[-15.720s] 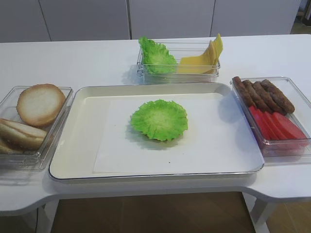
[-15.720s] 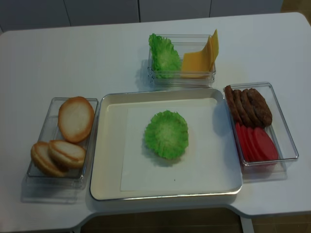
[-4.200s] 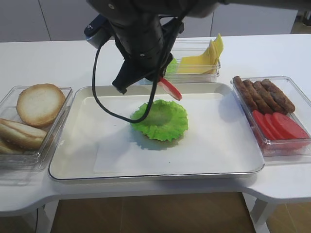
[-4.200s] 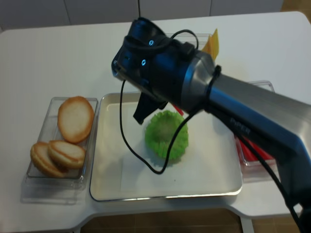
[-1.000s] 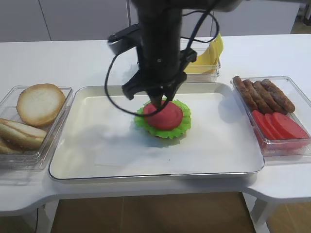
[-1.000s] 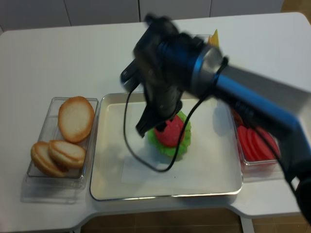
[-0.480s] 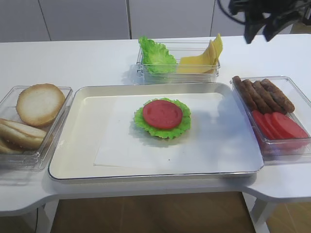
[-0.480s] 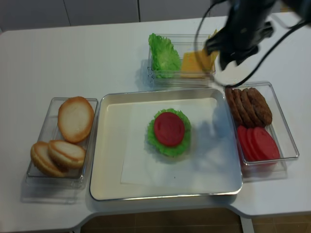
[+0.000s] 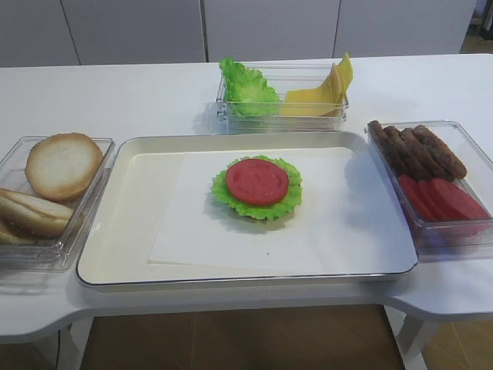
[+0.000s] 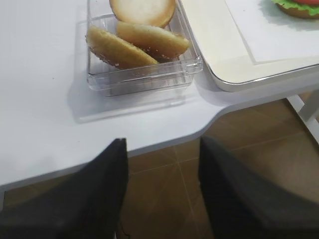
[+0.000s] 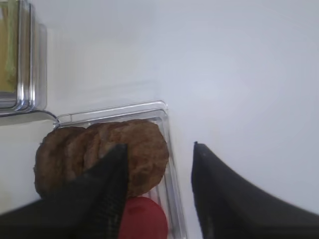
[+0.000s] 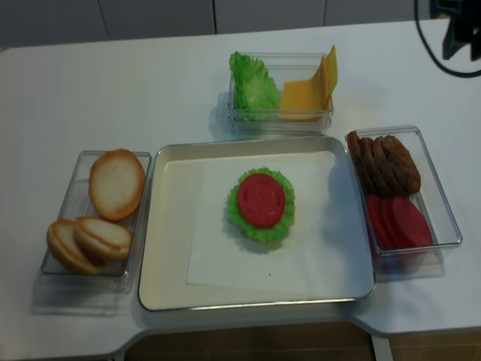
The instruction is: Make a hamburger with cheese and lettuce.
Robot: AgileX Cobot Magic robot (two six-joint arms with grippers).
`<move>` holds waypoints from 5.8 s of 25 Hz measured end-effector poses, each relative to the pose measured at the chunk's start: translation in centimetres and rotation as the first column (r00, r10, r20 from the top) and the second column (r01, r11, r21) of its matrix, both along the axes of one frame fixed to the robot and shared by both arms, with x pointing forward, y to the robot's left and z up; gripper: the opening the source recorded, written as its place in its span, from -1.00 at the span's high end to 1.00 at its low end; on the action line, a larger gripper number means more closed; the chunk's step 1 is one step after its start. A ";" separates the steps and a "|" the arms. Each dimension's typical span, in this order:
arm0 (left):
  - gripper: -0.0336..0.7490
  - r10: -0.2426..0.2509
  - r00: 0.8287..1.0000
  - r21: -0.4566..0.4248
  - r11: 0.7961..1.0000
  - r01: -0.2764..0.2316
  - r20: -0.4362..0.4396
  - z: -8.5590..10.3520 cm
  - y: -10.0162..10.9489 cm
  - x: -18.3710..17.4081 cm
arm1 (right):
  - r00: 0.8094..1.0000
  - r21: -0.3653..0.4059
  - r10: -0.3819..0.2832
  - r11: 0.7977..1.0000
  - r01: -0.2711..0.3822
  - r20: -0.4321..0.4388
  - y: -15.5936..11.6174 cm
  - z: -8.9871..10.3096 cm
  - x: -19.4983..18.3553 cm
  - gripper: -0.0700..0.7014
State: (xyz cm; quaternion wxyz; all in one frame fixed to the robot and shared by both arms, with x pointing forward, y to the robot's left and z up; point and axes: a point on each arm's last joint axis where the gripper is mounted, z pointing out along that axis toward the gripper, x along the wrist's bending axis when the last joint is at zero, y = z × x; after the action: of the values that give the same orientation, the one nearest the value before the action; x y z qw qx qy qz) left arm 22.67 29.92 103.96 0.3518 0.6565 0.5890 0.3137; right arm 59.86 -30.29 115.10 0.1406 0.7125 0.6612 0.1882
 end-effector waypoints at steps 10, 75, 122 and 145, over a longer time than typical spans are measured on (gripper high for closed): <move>0.04 0.000 1.000 0.000 1.000 0.000 0.000 0.0 0.0 0.0 | 0.995 0.010 0.018 1.000 -0.017 -0.097 0.0 -2.4 -1.8 -0.01; 0.04 0.000 1.000 0.000 1.000 0.000 0.000 0.0 0.0 0.0 | 0.922 0.072 0.008 0.997 -0.039 0.386 1.8 -6.0 -35.9 -0.01; 0.04 0.000 1.000 0.000 1.000 0.000 0.000 0.0 0.0 0.0 | 0.872 -0.137 0.122 0.989 -0.064 0.474 0.9 -10.9 -37.7 -0.30; 0.04 0.000 1.000 0.000 1.000 0.000 0.000 0.0 0.0 0.0 | 0.858 -0.099 0.080 0.994 -0.034 0.508 0.9 -11.3 -36.9 -0.28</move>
State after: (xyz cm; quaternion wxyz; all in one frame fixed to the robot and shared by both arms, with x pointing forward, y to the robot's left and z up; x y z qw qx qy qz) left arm 22.67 29.92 103.96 0.3518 0.6565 0.5890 0.3137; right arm 22.93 -29.37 103.84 0.3362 0.6105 0.6284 0.3455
